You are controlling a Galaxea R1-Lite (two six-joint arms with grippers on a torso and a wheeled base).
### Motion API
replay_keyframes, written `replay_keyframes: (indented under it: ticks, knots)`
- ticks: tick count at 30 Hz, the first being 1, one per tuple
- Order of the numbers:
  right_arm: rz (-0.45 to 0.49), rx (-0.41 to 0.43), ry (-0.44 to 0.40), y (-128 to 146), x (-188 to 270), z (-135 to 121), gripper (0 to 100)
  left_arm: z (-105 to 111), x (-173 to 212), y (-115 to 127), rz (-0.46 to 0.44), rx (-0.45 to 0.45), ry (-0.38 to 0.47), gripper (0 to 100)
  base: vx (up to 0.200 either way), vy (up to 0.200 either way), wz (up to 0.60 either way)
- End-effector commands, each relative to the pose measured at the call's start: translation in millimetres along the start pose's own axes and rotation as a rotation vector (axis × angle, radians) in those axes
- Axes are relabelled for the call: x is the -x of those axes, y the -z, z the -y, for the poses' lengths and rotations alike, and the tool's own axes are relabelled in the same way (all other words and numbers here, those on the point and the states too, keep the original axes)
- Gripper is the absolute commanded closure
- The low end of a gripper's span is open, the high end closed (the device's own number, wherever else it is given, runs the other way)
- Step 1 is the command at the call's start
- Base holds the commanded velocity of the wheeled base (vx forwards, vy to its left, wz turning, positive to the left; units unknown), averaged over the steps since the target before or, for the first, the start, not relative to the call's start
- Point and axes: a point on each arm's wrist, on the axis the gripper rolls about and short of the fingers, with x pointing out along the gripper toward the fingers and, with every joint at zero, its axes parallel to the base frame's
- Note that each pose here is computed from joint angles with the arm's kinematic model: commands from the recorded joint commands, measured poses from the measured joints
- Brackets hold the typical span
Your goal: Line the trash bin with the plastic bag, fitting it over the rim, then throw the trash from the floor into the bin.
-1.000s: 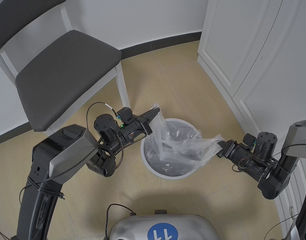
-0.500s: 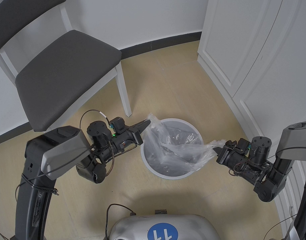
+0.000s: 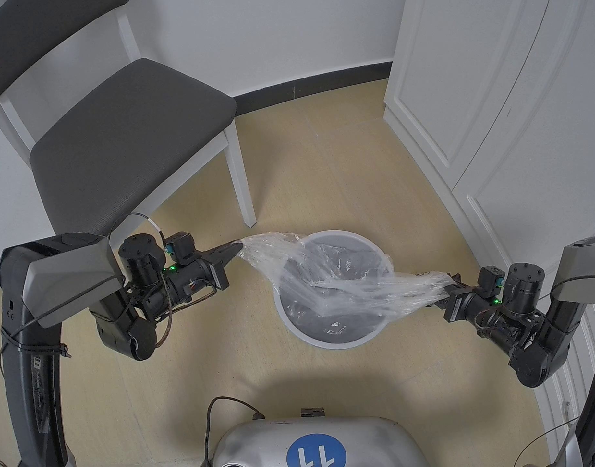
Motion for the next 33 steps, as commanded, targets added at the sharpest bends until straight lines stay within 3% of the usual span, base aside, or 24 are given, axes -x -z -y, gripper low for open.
replay_keyframes:
  ticks: [1,6,13,24,31,33]
  knots:
    - [-0.008,0.061,0.072,0.0,9.5,21.4,100,-6.6,12.2,2.0,-0.048,-0.041,-0.04,100,0.0,0.0,0.0]
    - [-0.062,0.107,0.092,14.1,6.4,26.5,100,-10.9,17.8,5.6,-0.103,-0.061,-0.07,100,0.0,0.0,0.0]
    - [-0.139,0.186,0.187,34.9,0.4,39.2,100,-9.4,30.4,-3.9,-0.142,-0.061,-0.094,100,0.0,0.0,0.0]
    - [-0.123,0.18,0.169,27.7,7.0,36.5,100,0.5,51.2,0.4,-0.234,-0.043,-0.111,100,0.0,0.0,0.0]
    - [-0.078,0.184,0.116,12.5,18.2,22.8,100,21.3,77.3,2.8,-0.291,-0.013,-0.104,100,0.0,0.0,0.0]
    - [-0.055,0.15,0.078,7.9,19.7,10.7,100,25.9,81.2,6.0,-0.294,-0.013,-0.096,100,0.0,0.0,0.0]
